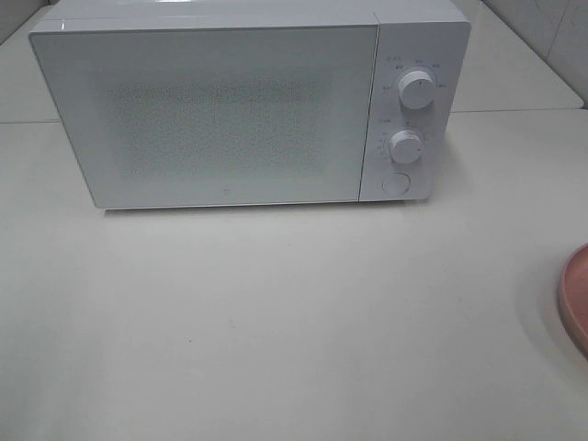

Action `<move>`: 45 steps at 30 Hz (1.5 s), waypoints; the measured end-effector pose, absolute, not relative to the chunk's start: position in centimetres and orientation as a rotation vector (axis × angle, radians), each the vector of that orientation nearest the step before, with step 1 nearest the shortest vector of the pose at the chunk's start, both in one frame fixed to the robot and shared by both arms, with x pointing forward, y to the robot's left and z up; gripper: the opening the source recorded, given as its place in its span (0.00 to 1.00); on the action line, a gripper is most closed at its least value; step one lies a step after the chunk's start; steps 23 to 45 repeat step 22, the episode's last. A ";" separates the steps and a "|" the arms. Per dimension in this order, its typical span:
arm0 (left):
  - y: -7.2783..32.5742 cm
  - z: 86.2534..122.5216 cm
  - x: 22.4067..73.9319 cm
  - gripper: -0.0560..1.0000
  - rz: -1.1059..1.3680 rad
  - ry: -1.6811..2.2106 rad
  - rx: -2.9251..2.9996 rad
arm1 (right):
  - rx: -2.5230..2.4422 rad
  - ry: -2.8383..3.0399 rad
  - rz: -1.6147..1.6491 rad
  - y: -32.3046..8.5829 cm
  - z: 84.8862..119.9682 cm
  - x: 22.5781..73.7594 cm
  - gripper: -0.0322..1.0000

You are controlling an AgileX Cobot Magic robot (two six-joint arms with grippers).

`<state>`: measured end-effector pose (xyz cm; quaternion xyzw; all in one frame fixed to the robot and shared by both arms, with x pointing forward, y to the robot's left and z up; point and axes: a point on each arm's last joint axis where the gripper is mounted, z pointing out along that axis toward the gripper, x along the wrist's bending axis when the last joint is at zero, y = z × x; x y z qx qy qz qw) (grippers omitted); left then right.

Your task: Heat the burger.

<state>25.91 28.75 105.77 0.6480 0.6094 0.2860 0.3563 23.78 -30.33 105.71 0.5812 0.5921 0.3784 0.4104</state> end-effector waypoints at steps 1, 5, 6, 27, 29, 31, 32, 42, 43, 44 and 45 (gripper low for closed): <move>28.7 105.8 25.5 0.99 0.756 1.557 1.661 | 1.463 1.491 0.953 -30.3 105.7 23.8 0.77; 28.7 105.8 24.4 0.99 0.809 1.509 1.621 | 1.463 1.491 0.953 -30.3 105.7 23.8 0.77; 28.6 105.8 23.7 0.99 0.841 1.480 1.597 | 1.463 1.491 0.953 -30.3 105.7 23.8 0.77; 28.7 105.8 23.0 0.99 0.893 1.458 1.577 | 1.463 1.491 0.953 -30.3 105.7 23.8 0.77; 28.7 105.8 23.0 0.99 0.893 1.458 1.577 | 1.463 1.491 0.953 -30.3 105.7 23.8 0.77; 28.7 105.8 23.0 0.99 0.893 1.458 1.577 | 1.463 1.491 0.953 -30.3 105.7 23.8 0.77; 28.7 105.8 23.0 0.99 0.893 1.458 1.577 | 1.463 1.491 0.953 -30.3 105.7 23.8 0.77; 28.7 105.8 23.0 0.99 0.893 1.458 1.577 | 1.463 1.491 0.953 -30.3 105.7 23.8 0.77; 28.7 105.8 23.0 0.99 0.893 1.458 1.577 | 1.463 1.491 0.953 -30.3 105.7 23.8 0.77; 28.7 105.8 23.0 0.99 0.893 1.458 1.577 | 1.463 1.491 0.953 -30.3 105.7 23.8 0.77; 28.7 105.8 23.0 0.99 0.893 1.458 1.577 | 1.463 1.491 0.953 -30.3 105.7 23.8 0.77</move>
